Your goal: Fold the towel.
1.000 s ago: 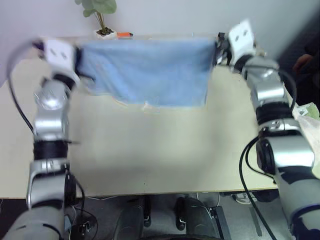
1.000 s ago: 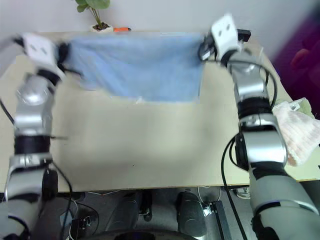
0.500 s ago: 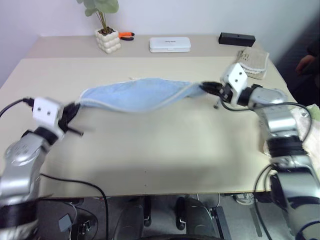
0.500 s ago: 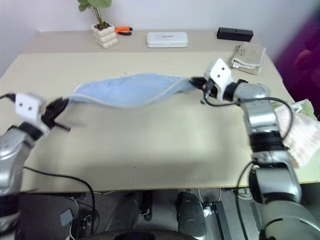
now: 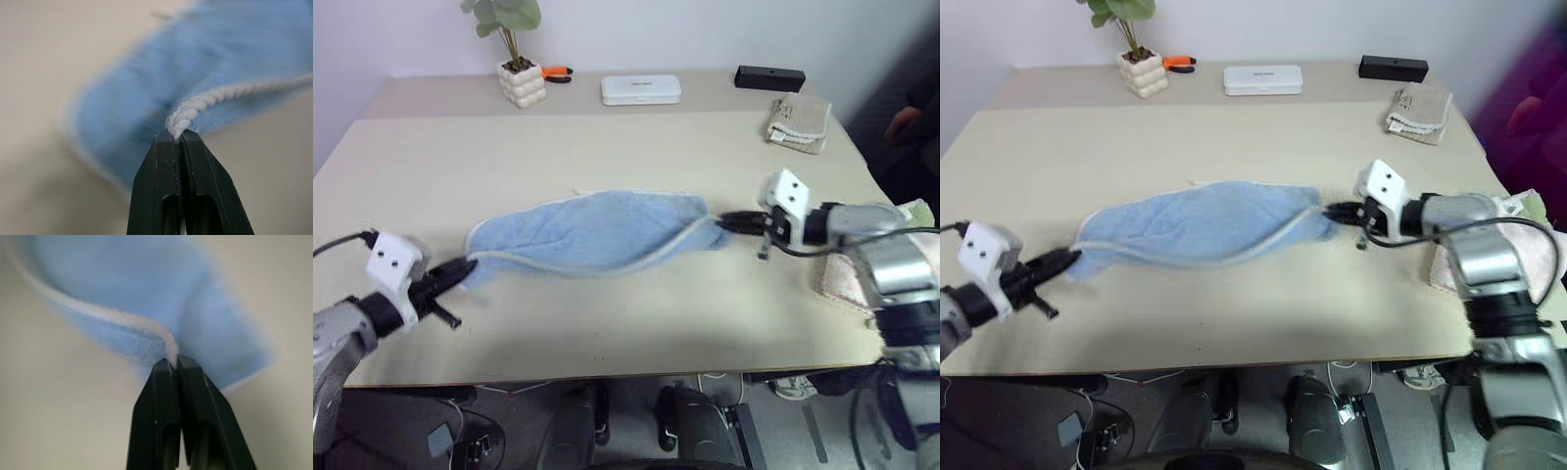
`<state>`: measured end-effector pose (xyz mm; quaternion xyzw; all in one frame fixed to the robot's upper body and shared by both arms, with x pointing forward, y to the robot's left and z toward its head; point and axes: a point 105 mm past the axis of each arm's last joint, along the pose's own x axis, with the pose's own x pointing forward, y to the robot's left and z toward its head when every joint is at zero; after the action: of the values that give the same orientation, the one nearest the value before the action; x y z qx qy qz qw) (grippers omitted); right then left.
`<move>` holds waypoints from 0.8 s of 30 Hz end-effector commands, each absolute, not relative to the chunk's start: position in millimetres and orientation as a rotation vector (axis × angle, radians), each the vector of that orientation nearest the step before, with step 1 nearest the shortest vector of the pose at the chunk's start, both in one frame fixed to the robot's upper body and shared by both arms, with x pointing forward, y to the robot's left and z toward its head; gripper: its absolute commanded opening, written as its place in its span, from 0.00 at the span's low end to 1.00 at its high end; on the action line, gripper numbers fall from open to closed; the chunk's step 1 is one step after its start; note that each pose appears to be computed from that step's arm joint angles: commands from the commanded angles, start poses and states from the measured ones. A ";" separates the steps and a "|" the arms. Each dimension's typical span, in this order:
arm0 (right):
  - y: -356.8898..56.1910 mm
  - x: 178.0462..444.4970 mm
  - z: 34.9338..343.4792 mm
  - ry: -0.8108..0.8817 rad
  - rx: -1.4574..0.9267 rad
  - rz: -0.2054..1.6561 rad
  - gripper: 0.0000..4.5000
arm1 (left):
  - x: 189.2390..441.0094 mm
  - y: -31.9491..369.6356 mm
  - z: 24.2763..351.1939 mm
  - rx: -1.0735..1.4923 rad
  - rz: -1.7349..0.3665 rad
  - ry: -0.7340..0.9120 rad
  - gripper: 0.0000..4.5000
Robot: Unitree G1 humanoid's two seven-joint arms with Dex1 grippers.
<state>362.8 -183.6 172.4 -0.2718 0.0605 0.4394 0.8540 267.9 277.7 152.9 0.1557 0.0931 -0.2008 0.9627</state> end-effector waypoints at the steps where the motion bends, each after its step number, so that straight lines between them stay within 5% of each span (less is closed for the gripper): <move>1: -193.3 378.2 186.9 0.072 -0.613 0.843 0.02 | 280.2 288.6 151.4 0.359 -0.365 0.169 0.00; 7: -192.0 392.2 203.3 0.001 -0.641 0.801 0.02 | 303.8 296.3 164.6 0.394 -0.311 0.086 0.00; 10: -204.4 426.6 289.7 -0.296 -0.661 0.439 0.02 | 344.1 313.9 245.1 0.438 -0.031 -0.237 0.00; 12: -209.8 427.6 343.1 -0.467 -0.620 0.301 0.02 | 348.2 334.5 308.1 0.391 0.184 -0.458 0.00; 16: -209.2 422.2 370.3 -0.565 -0.614 0.278 0.02 | 340.9 343.1 341.8 0.345 0.232 -0.588 0.00; 19: -199.8 415.9 368.6 -0.563 -0.614 0.376 0.02 | 333.0 341.5 338.1 0.363 0.149 -0.572 0.00; 24: -188.4 408.1 313.5 -0.401 -0.652 0.588 0.02 | 318.4 337.1 266.0 0.430 -0.034 -0.303 0.00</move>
<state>417.0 -167.1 290.3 -0.3078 -0.1758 0.3078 0.8829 334.2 316.3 241.9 0.2062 -0.1282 -0.0520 0.9687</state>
